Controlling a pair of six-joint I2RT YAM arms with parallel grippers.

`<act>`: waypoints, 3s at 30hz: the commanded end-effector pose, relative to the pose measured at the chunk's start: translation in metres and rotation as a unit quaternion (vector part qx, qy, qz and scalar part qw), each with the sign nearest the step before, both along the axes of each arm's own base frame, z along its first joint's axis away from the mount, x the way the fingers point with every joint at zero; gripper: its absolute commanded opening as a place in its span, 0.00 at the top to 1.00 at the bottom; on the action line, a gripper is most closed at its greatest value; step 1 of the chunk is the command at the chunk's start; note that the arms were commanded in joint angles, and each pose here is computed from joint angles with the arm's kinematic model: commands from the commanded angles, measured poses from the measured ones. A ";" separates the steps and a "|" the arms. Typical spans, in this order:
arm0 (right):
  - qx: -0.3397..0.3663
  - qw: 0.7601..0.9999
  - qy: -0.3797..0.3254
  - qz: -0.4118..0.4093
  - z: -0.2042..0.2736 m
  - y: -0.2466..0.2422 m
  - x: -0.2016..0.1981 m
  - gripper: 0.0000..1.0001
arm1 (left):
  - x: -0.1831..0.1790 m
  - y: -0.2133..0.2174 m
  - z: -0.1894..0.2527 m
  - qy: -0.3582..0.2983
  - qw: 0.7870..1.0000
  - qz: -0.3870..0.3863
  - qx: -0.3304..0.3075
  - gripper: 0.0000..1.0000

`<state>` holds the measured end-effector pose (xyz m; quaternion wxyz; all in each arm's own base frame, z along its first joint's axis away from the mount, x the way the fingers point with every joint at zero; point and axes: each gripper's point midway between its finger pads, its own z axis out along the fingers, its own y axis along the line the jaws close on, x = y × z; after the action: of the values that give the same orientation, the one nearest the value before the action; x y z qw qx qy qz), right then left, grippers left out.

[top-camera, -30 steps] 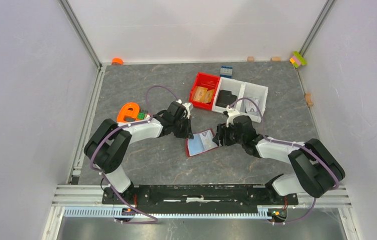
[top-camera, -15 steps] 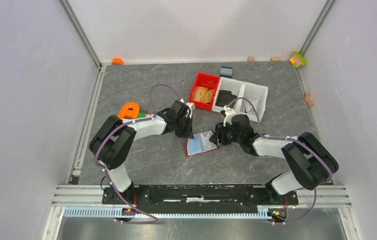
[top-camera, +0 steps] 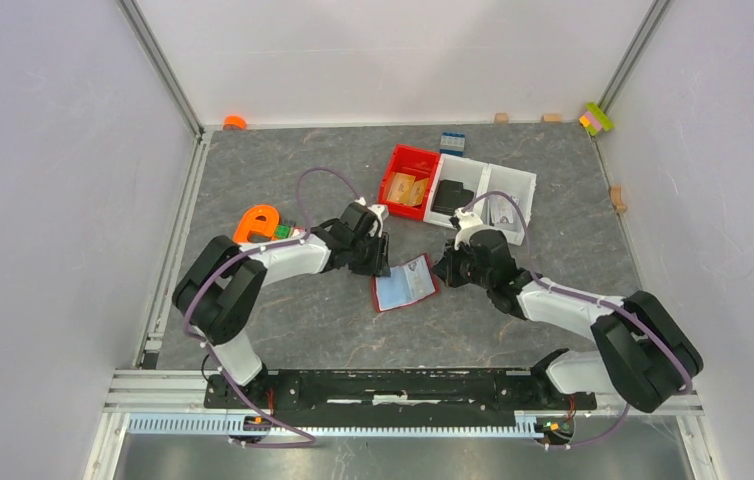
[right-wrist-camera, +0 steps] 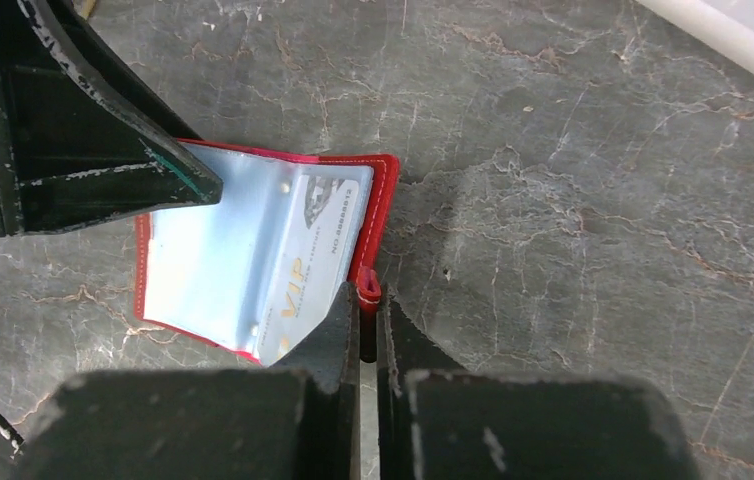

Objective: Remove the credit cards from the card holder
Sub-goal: Remove the credit card from the card holder.

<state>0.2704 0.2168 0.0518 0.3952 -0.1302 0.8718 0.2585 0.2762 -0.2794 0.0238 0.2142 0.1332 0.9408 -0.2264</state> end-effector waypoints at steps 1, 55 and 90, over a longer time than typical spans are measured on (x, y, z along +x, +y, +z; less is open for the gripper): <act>0.016 0.999 -0.035 -0.011 0.017 -0.001 0.003 1.00 | 0.007 0.011 0.023 -0.061 0.998 0.006 0.005 0.49; 0.200 0.963 -0.178 0.040 0.105 -0.001 -0.022 0.02 | -0.060 -0.022 0.184 -0.105 0.850 -0.158 -0.491 0.98; 0.231 0.960 -0.160 -0.010 0.103 -0.008 -0.017 1.00 | -0.016 0.048 0.160 -0.233 0.929 0.060 -0.281 0.42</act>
<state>0.2338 0.2244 0.1540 0.5210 -0.1097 0.7032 0.4712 0.2613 -0.2326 0.1739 0.4417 0.0306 0.7854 -0.4325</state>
